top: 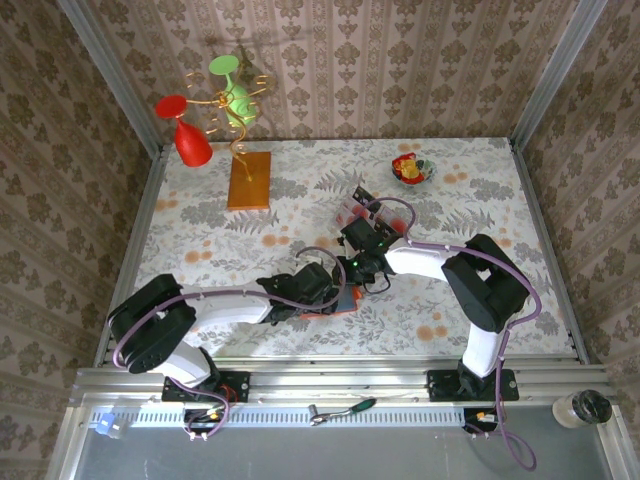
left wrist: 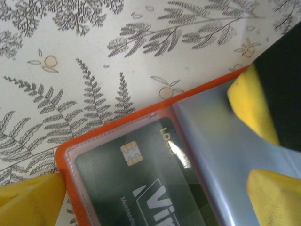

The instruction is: Put the credit cards into the card holder

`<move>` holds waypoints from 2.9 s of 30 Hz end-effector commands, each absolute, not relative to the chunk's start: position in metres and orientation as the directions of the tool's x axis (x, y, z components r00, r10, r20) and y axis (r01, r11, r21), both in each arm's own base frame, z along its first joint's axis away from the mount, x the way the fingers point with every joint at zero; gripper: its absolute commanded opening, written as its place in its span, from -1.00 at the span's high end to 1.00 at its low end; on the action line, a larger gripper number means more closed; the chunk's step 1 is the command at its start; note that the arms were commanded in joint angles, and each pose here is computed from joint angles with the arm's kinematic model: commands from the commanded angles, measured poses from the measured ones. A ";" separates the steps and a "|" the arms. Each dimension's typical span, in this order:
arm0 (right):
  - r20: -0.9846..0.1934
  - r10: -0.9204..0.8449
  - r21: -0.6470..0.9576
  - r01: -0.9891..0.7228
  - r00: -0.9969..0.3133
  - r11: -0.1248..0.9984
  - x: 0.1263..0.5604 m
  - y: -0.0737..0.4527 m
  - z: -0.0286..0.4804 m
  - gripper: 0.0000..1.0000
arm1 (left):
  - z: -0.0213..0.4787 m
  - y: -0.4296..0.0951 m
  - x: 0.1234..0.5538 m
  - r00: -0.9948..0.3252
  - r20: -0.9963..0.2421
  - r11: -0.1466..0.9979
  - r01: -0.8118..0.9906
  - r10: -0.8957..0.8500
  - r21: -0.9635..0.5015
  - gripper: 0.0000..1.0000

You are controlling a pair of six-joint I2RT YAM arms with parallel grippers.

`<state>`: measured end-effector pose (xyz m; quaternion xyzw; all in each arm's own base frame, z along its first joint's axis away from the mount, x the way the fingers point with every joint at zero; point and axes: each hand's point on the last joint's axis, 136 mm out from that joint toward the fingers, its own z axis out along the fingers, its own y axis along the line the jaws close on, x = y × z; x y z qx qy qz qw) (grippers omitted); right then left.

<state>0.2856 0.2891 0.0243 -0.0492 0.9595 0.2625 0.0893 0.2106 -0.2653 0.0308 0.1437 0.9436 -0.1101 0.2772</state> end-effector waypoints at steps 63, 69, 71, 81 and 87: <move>-0.107 0.018 0.609 -0.051 -0.994 0.791 0.270 0.295 0.026 0.32 | 0.020 -0.251 0.203 -0.804 -0.563 0.941 0.312 0.190 -0.128 -0.83; -0.117 0.014 0.628 -0.063 -0.993 0.776 0.270 0.299 0.039 0.30 | 0.050 -0.251 0.209 -0.773 -0.613 0.937 0.317 0.166 -0.146 -0.92; -0.124 0.013 0.635 -0.069 -0.992 0.769 0.270 0.301 0.046 0.30 | 0.063 -0.248 0.212 -0.756 -0.637 0.936 0.315 0.147 -0.158 -0.96; -0.146 -0.011 0.660 -0.106 -0.989 0.744 0.265 0.328 0.075 -0.03 | 0.096 -0.194 0.220 -0.731 -0.682 0.953 0.212 0.007 -0.217 -1.00; -0.154 -0.007 0.663 -0.108 -0.988 0.741 0.268 0.348 0.083 -0.21 | 0.102 -0.171 0.217 -0.728 -0.685 0.955 0.175 -0.038 -0.238 -1.00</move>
